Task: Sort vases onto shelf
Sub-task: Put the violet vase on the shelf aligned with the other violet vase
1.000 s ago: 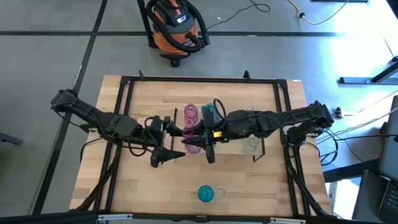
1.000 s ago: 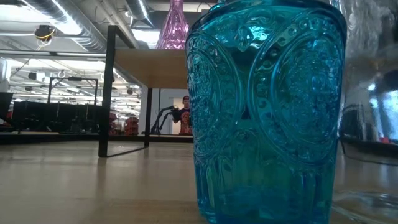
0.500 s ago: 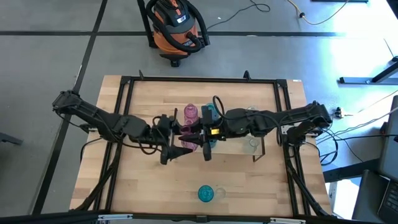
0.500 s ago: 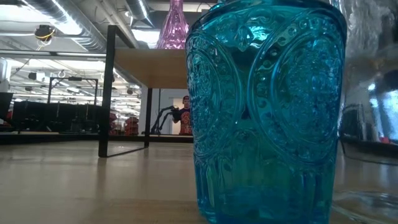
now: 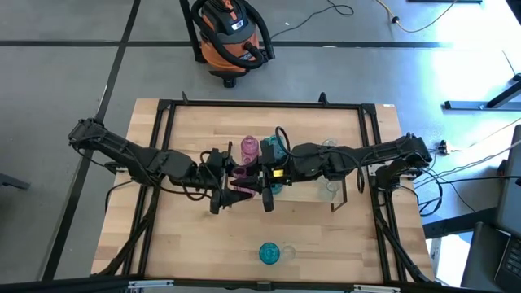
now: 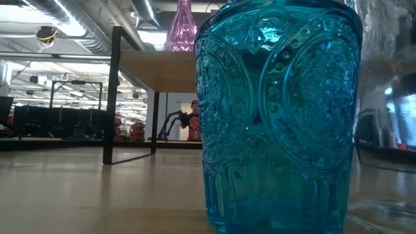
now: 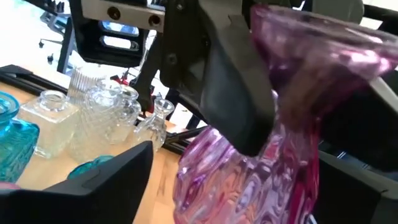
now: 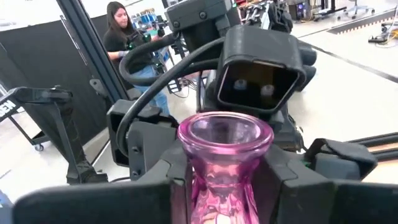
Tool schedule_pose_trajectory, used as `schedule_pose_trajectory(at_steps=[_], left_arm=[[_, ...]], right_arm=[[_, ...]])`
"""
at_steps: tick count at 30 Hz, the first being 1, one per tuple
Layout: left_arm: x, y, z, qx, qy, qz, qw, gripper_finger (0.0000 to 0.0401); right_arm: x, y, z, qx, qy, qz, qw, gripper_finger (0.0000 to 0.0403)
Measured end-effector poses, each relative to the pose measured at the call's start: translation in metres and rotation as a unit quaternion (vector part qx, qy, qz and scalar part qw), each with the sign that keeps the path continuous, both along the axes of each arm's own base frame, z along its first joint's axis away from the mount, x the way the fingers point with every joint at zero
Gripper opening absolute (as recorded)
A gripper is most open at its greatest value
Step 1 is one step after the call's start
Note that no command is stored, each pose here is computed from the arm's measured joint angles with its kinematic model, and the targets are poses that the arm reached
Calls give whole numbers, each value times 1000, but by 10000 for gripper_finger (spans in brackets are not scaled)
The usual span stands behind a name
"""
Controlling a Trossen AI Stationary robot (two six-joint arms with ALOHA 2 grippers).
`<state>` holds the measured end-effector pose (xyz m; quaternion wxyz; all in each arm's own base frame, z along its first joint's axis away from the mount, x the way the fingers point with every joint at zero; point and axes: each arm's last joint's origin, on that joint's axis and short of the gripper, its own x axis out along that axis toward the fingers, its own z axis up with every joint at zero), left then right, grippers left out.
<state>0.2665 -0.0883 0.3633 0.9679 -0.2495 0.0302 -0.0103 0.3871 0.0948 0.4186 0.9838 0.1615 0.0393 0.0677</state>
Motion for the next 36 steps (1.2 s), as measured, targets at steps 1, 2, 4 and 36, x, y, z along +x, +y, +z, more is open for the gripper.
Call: schedule_pose_trajectory(at_steps=[1, 2, 4, 36], left_arm=[[0, 0, -1, -3, 3, -1, 1000, 357], [0, 0, -1, -9, 6, -5, 1000, 346], [0, -1, -2, -22, 13, -15, 1000, 320], [-6, -14, 4, 13, -19, 47, 999, 274]], right_arm=[[0, 0, 0, 0, 0, 1, 1000, 85], [0, 0, 0, 0, 0, 1, 1000, 85], [0, 0, 0, 0, 0, 0, 1000, 85], [-14, -9, 27, -2, -73, -55, 996, 230]])
